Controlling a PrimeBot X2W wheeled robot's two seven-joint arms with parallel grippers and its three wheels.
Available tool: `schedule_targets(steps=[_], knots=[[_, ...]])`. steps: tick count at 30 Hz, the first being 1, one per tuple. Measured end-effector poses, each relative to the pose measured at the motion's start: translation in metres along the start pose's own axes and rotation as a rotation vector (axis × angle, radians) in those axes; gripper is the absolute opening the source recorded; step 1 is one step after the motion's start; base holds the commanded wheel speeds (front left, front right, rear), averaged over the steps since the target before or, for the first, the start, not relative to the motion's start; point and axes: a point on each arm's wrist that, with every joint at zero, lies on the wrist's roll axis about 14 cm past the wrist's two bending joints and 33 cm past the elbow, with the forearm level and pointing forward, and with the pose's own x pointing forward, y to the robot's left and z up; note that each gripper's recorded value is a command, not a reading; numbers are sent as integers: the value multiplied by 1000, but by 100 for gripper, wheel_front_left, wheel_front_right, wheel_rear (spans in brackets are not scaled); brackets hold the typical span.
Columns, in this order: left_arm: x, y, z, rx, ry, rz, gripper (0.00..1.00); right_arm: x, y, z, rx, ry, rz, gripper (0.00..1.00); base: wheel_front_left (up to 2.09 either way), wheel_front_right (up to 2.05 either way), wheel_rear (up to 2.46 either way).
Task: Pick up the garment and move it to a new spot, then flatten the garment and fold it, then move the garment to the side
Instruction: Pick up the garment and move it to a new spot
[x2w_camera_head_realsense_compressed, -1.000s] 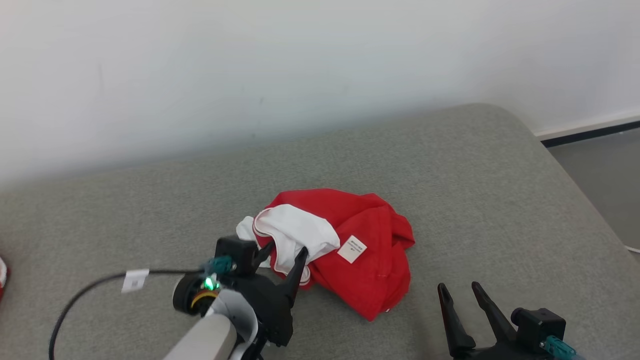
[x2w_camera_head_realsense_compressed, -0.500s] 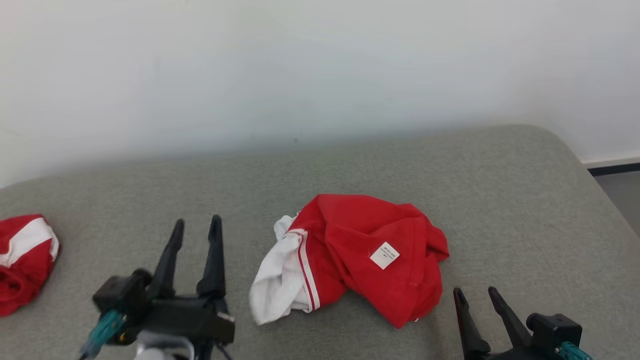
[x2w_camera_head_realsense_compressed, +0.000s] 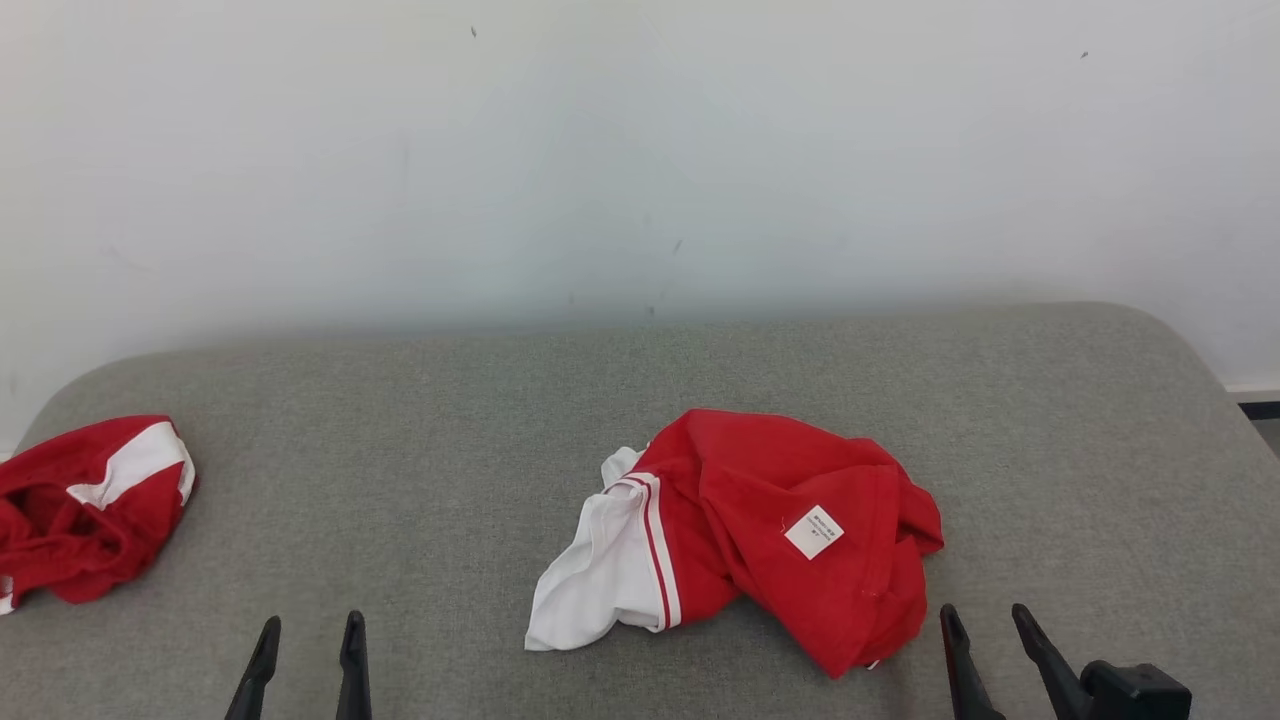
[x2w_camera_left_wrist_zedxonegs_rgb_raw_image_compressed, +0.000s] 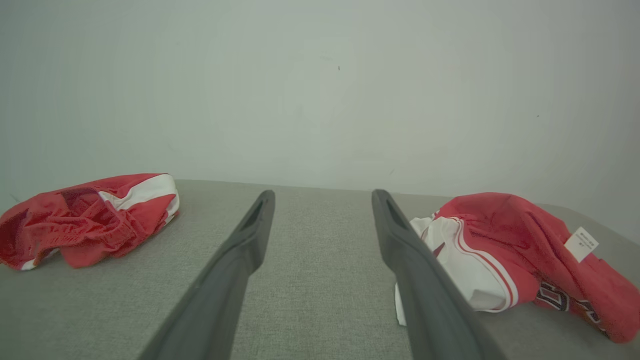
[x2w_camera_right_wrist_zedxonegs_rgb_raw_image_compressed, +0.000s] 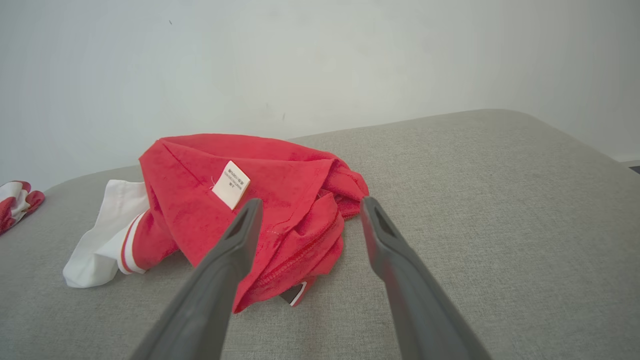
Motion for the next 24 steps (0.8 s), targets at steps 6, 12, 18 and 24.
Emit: schedule_targets(steps=[6, 12, 18, 24], knots=[[-18, 20, -10, 32, 40, 55, 100, -1, -2, -3, -26, 5, 11, 100, 0, 0, 0], [-34, 29, -38, 31, 135, 94, 100, -4, -9, -14, -30, 42, -5, 100, 0, 0, 0], [-33, 29, -44, 29, 152, 94, 100, -6, -12, -18, -31, 57, -17, 100, 0, 0, 0], [-27, 26, -44, 35, 150, 84, 100, -5, -9, -16, -25, 56, -17, 100, 0, 0, 0]])
